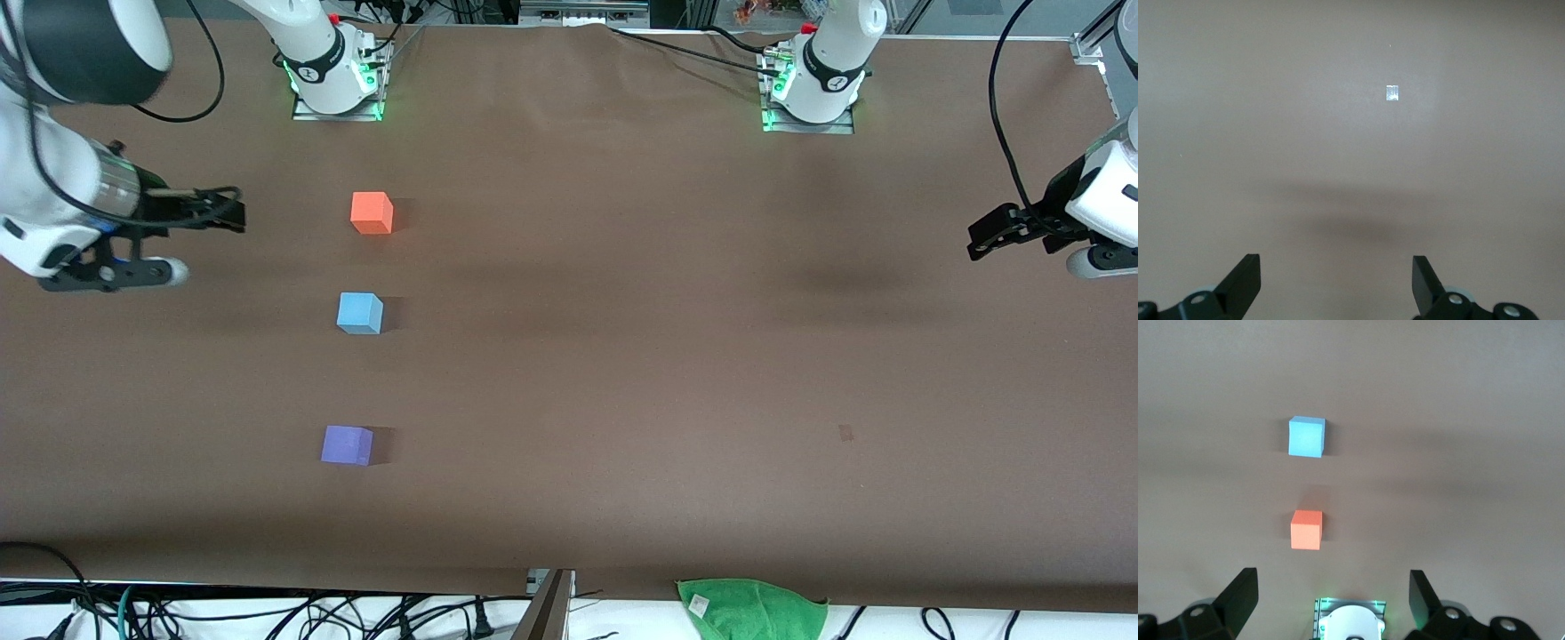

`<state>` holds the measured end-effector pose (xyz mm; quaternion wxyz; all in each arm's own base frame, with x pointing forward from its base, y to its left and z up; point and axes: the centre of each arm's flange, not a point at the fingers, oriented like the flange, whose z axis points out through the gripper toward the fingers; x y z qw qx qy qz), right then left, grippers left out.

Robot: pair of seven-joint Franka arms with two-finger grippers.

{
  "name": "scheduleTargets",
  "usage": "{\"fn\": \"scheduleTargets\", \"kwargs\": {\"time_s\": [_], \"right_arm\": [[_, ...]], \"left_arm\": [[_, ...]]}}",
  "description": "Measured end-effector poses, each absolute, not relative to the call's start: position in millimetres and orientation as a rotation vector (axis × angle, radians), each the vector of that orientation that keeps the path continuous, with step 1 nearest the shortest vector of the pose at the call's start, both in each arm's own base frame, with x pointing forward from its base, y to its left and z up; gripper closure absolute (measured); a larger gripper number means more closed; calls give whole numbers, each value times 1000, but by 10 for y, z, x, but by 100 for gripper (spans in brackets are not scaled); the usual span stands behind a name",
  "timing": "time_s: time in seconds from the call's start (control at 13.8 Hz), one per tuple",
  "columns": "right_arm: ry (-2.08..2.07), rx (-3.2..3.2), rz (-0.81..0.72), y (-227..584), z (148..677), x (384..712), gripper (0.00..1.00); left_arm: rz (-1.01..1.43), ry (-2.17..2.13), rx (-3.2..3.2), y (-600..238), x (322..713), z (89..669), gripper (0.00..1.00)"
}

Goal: Place blue block between orange and purple blocks

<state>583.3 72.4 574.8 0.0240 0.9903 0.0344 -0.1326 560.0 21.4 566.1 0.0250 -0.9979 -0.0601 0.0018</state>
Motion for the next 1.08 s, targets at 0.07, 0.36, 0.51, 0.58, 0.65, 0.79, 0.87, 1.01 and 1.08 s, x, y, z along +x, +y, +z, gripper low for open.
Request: {"fn": "scheduleTargets", "kwargs": {"time_s": [0.07,0.36,0.51,0.58,0.65,0.79,0.87,1.01,1.08], "right_arm": [[100,3070,-404,677,5826,5791,0],[179,3029,-373,828,6083,5601,0],[193,3022,-333,859,6214,5532,0],[188,3025,-315,839,6282,5500,0],[180,3029,-298,804,6348,5470,0],[161,3037,-273,732,6444,5426,0],[153,3039,-272,703,6453,5423,0],[143,3038,-287,666,6417,5438,0],[138,3037,-292,651,6400,5448,0]], "left_arm": [[3,-186,-3086,215,5602,5670,0],[6,-186,-3086,215,5599,5675,0],[9,-187,-3086,215,5597,5674,0],[9,-187,-3086,217,5597,5674,0],[9,-189,-3086,225,5596,5675,0],[8,-194,-3085,242,5596,5678,0],[8,-195,-3085,245,5597,5680,0],[7,-195,-3085,246,5597,5682,0],[7,-195,-3085,246,5597,5682,0]]}}
